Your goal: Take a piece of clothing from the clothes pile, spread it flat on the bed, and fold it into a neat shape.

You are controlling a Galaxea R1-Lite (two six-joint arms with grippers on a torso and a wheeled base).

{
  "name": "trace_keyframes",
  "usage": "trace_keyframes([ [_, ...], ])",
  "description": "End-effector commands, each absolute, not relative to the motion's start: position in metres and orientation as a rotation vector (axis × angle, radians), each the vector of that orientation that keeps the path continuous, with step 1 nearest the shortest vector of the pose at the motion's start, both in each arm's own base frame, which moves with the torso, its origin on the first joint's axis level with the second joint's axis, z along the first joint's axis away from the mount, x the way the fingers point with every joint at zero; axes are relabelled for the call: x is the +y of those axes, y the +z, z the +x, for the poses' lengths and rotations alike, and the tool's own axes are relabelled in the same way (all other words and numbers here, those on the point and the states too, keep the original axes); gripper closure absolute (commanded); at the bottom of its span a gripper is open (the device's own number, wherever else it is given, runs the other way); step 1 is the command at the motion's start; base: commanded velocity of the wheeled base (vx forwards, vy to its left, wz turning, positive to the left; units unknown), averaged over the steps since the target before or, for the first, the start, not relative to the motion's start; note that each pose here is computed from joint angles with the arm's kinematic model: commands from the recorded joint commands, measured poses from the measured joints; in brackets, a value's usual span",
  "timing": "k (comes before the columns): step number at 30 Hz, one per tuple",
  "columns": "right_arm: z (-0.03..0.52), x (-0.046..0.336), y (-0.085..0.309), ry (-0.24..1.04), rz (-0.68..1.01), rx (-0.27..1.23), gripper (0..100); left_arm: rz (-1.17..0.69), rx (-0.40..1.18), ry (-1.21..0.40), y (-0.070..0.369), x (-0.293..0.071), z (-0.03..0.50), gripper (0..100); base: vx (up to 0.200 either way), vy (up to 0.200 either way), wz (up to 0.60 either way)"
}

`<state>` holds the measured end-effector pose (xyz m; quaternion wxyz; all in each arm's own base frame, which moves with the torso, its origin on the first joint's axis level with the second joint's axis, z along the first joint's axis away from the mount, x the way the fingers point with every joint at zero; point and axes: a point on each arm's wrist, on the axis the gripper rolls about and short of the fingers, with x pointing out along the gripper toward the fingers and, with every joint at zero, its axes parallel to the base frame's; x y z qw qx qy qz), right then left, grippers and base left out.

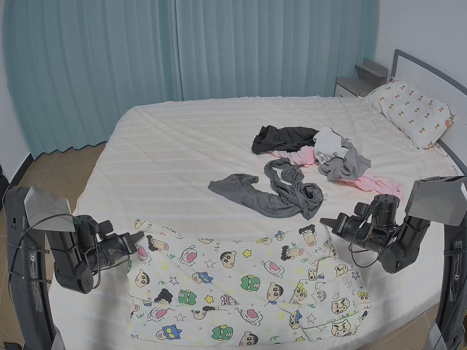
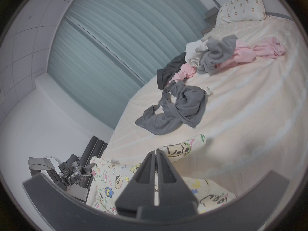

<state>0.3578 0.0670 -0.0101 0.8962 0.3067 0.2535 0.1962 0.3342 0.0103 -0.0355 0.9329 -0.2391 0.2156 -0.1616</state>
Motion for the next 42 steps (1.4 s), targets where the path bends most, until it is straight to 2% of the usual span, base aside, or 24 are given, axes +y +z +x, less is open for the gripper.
trace_keyframes([
  [1, 0.365, 0.068, -0.025, 0.393, 0.621, 0.571, 100, -0.487, 0.428, -0.332, -0.038, 0.011, 0.337, 100, 0.000, 0.000, 0.00],
  [2, 0.370, 0.065, -0.032, 0.376, 0.607, 0.602, 0, -0.488, 0.427, -0.332, -0.038, 0.011, 0.338, 100, 0.000, 0.000, 0.00],
  [13, 0.382, 0.061, -0.058, 0.411, 0.528, 0.655, 0, -0.491, 0.442, -0.332, -0.046, 0.010, 0.339, 100, 0.000, 0.000, 0.00],
  [16, 0.385, 0.063, -0.058, 0.463, 0.503, 0.668, 0, -0.491, 0.442, -0.332, -0.046, 0.010, 0.339, 100, 0.000, 0.000, 0.00],
  [25, 0.394, 0.068, -0.050, 0.495, 0.442, 0.685, 0, -0.492, 0.446, -0.333, -0.047, 0.009, 0.339, 100, 0.000, 0.000, 0.00],
  [26, 0.394, 0.068, -0.049, 0.495, 0.441, 0.689, 100, -0.492, 0.447, -0.332, -0.047, 0.009, 0.339, 100, 0.000, 0.000, 0.00],
  [30, 0.394, 0.070, -0.045, 0.504, 0.430, 0.711, 100, -0.491, 0.445, -0.331, -0.047, 0.010, 0.339, 100, 0.000, 0.000, 0.00],
  [42, 0.380, 0.050, -0.025, 0.538, 0.446, 0.639, 100, -0.444, 0.401, -0.318, -0.042, 0.010, 0.345, 100, 0.000, 0.000, 0.00],
])
